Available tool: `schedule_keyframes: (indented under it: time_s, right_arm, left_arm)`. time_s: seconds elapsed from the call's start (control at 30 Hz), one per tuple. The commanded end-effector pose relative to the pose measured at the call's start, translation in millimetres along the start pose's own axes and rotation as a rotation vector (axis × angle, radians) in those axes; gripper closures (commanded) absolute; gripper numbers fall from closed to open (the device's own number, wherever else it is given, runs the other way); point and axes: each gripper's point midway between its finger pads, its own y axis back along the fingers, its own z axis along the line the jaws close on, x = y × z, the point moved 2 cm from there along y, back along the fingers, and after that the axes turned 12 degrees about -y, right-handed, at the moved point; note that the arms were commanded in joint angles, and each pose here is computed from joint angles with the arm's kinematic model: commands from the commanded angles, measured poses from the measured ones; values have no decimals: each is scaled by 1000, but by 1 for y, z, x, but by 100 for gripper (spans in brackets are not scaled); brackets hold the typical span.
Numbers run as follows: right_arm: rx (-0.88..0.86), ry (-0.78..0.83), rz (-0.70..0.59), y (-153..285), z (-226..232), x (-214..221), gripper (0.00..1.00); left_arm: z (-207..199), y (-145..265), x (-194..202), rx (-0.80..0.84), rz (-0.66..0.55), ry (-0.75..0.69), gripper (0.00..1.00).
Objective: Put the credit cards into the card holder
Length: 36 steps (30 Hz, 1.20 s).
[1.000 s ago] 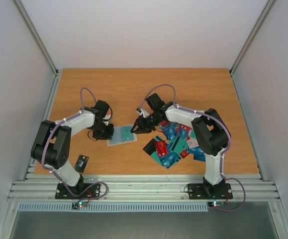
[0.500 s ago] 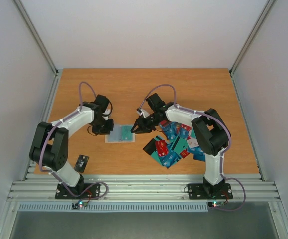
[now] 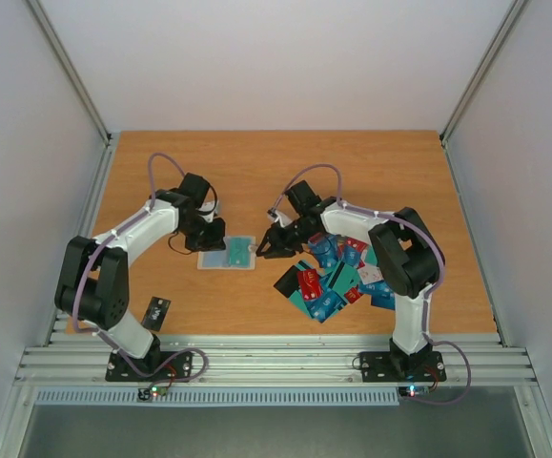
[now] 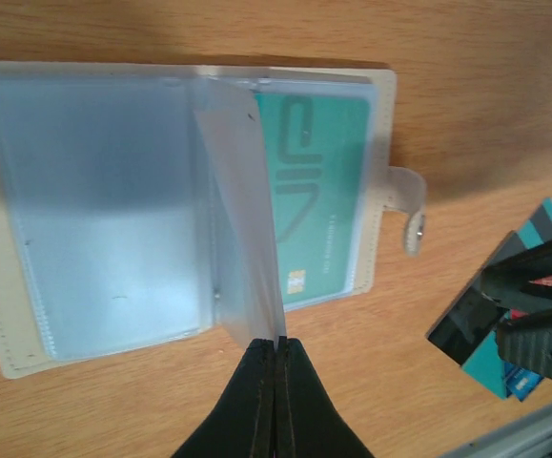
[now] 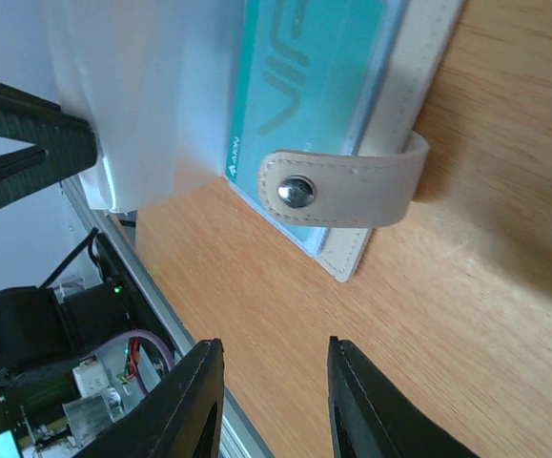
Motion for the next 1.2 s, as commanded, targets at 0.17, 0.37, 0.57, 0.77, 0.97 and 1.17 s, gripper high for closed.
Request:
schedule_keyframes:
  time_s: [0.17, 0.37, 0.57, 0.77, 0.97, 1.17]
  right_arm:
    - [-29, 14, -57, 20, 10, -2, 68]
    - [-26, -13, -68, 23, 6, 1, 69]
    - [-29, -21, -76, 28, 3, 4, 68]
    - [-36, -22, -81, 34, 6, 4, 68]
    - [-53, -16, -92, 43, 13, 4, 69]
    - [-65, -2, -110, 56, 23, 4, 69]
  left_arm:
    - [-25, -14, -17, 102, 2, -50, 97]
    - [-43, -30, -21, 150, 21, -78, 96]
    - [-39, -55, -19, 133, 79, -77, 93]
    - [-38, -68, -21, 149, 103, -66, 77]
    - [-48, -59, -30, 174, 79, -63, 67]
    - [-56, -48, -34, 194, 77, -47, 56]
